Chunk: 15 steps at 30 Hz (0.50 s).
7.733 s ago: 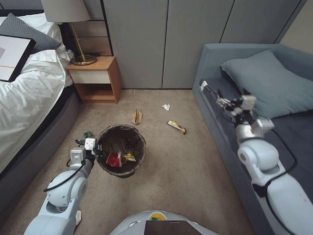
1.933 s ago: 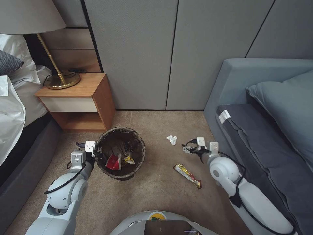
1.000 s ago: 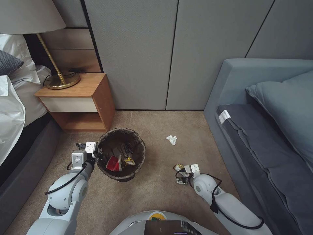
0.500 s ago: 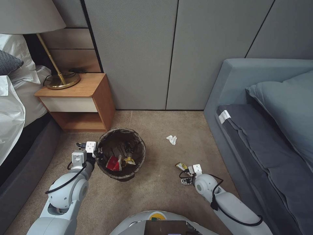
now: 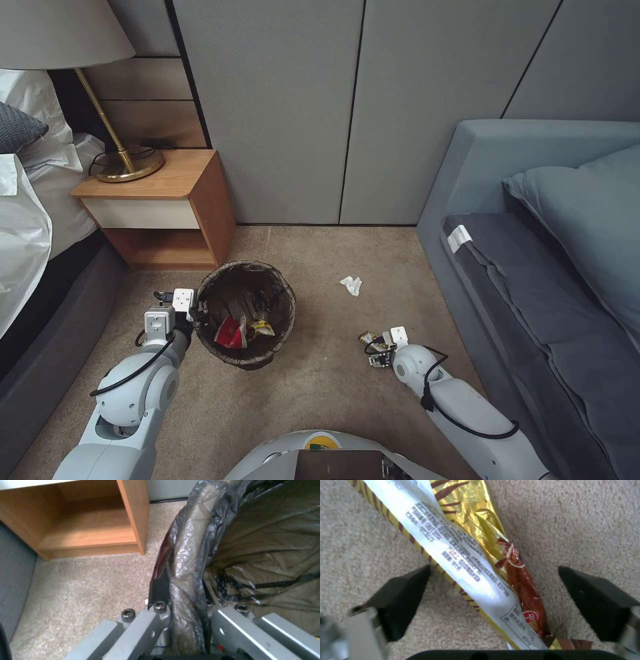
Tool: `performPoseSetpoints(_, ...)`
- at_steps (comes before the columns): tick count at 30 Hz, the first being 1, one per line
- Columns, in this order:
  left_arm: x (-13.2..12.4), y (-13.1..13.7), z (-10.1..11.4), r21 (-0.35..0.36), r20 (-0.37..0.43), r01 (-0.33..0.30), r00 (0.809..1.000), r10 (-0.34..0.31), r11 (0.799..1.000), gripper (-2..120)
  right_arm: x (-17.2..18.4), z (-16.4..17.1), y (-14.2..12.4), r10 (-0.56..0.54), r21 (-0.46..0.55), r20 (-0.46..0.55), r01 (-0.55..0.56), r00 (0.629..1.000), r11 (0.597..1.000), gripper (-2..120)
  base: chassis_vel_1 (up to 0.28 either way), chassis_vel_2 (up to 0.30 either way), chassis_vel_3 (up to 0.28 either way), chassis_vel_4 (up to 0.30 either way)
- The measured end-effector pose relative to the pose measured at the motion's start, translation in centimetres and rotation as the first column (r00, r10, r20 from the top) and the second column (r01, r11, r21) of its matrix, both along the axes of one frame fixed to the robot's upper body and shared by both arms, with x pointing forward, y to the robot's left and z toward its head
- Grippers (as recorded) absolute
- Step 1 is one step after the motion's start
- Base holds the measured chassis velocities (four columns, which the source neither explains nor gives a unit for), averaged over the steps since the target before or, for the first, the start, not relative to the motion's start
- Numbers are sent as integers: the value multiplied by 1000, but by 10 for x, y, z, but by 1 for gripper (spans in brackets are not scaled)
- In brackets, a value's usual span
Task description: Pick up the trash bin, then pick up the garbage from the floor and place it into the trash bin.
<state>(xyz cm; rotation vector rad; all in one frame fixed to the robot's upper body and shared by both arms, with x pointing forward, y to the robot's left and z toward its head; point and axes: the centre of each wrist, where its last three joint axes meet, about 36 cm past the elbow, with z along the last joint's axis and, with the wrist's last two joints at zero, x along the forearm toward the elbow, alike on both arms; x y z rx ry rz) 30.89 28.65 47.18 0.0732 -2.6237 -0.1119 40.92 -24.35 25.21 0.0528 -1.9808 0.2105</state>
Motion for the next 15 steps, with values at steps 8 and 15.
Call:
performPoseSetpoints(8,2,0,-2,-2,-2,-1,1000,1,1000,0,-4,-3,-2,12,11,-4,-12,1000,1000,61,0,0,0,0)
performPoseSetpoints(15,3,1,-2,-2,-3,-2,1000,2,1000,0,-4,-1,-10,9,-7,2,-9,1000,1000,43,0,0,0,0)
